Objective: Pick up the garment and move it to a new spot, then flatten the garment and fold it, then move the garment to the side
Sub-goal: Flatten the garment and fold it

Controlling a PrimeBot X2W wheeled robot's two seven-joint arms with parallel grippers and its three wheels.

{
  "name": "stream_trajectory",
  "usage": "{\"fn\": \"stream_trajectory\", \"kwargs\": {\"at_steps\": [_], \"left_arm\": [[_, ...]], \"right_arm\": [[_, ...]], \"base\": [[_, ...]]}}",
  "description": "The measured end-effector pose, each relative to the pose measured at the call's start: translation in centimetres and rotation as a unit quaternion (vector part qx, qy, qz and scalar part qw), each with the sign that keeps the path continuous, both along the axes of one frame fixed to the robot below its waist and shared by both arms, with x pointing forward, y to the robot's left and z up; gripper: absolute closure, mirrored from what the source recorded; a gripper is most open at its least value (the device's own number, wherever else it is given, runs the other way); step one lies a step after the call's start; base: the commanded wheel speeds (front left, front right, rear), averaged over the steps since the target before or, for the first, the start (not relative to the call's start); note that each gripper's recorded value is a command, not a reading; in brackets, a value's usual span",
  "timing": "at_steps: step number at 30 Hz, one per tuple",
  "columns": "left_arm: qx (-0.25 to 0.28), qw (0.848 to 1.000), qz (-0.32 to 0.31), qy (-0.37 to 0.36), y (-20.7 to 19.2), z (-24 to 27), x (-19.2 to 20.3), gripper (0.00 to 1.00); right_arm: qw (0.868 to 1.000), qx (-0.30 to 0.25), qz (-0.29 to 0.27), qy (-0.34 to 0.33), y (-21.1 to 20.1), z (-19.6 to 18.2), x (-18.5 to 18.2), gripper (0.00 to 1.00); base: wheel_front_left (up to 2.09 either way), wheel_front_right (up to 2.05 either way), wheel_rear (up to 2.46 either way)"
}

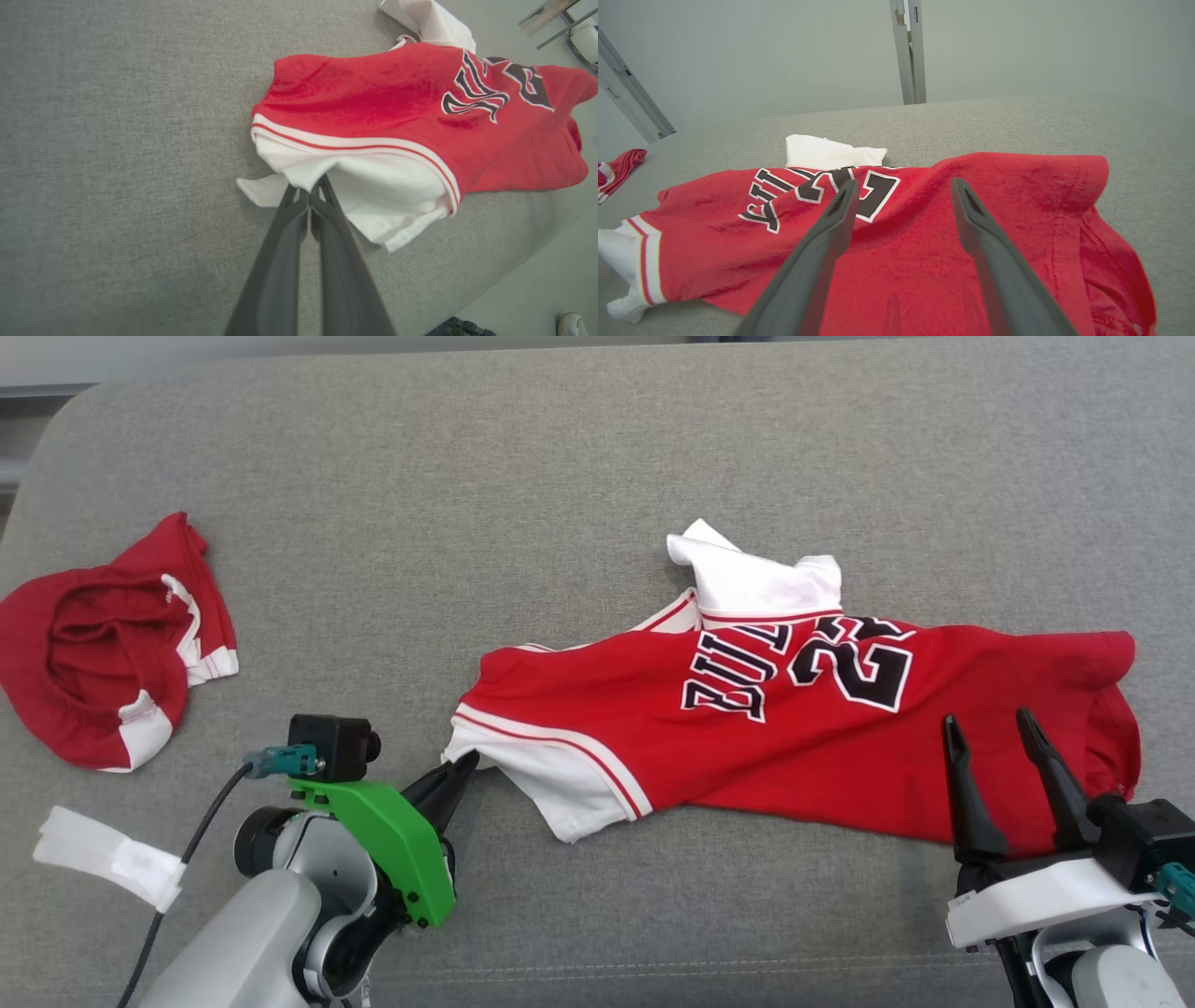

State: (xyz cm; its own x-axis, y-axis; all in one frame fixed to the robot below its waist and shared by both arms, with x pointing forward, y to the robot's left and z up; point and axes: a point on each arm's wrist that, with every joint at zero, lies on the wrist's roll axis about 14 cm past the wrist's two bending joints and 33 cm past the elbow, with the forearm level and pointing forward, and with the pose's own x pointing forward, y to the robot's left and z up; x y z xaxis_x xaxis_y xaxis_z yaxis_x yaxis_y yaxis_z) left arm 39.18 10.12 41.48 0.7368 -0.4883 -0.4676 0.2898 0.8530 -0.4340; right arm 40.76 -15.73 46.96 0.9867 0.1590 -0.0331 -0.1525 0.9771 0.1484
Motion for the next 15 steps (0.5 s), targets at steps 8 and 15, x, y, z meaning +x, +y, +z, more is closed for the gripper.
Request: {"fn": "stream_trajectory", "kwargs": {"at_steps": [8,15], "left_arm": [[0.001,0.999,0.005,0.034,-1.4,-2.2,3.0,1.00],[-0.003,0.999,0.023,0.038,-1.7,-3.0,4.3,1.00]], "right_arm": [[1.000,-0.001,-0.027,0.005,-1.8,-0.2,-0.8,0.00],[0.999,-0.004,-0.037,0.004,-2.6,-0.1,-1.2,0.00]], "base": [[0.00,0.00,0.00],[0.00,0.00,0.00]]}}
